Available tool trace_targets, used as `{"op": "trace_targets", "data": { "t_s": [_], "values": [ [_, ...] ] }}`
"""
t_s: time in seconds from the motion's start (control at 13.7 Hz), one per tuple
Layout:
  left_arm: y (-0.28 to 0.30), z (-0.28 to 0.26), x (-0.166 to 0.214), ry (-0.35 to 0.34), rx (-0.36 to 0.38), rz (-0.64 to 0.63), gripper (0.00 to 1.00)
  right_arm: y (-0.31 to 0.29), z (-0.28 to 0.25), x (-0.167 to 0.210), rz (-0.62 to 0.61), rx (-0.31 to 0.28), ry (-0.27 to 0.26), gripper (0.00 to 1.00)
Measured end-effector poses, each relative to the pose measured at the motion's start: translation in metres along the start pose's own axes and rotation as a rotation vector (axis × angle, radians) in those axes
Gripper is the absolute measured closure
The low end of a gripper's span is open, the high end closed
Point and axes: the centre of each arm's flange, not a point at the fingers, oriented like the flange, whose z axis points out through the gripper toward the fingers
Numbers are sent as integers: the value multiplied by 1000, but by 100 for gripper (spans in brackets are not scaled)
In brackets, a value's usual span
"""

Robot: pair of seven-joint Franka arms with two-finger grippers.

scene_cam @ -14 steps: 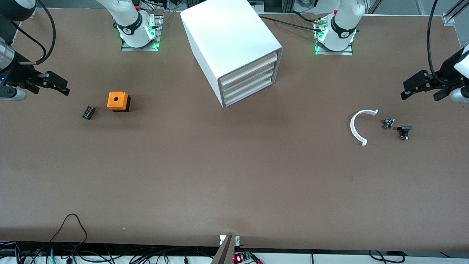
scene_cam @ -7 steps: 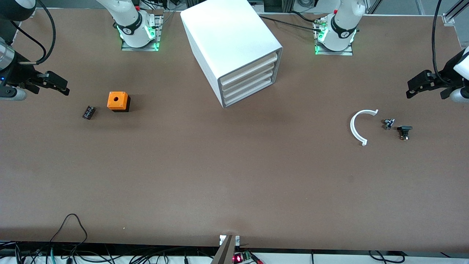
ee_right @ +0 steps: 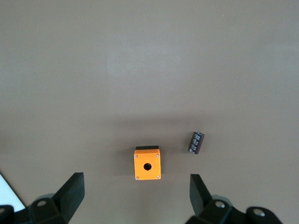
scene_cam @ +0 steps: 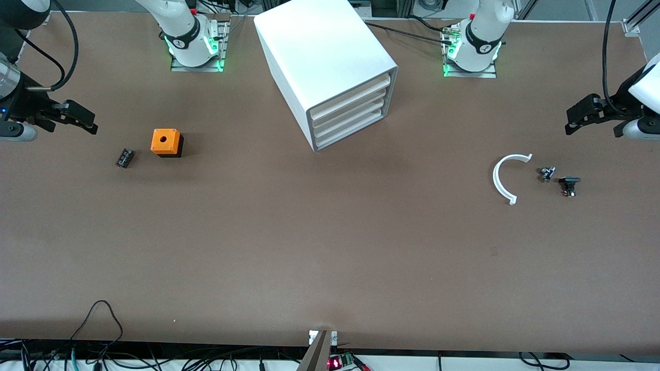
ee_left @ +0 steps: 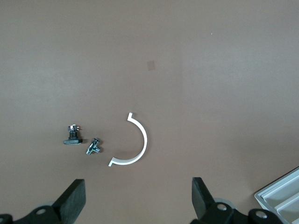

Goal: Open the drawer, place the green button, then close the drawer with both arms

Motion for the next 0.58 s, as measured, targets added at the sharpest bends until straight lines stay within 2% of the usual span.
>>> {"op": "trace_targets", "data": {
  "t_s": [0.58],
  "values": [
    [0,1,-2,-15,-1,0,0,0,0,0,0,0,4,0]
  ]
}}
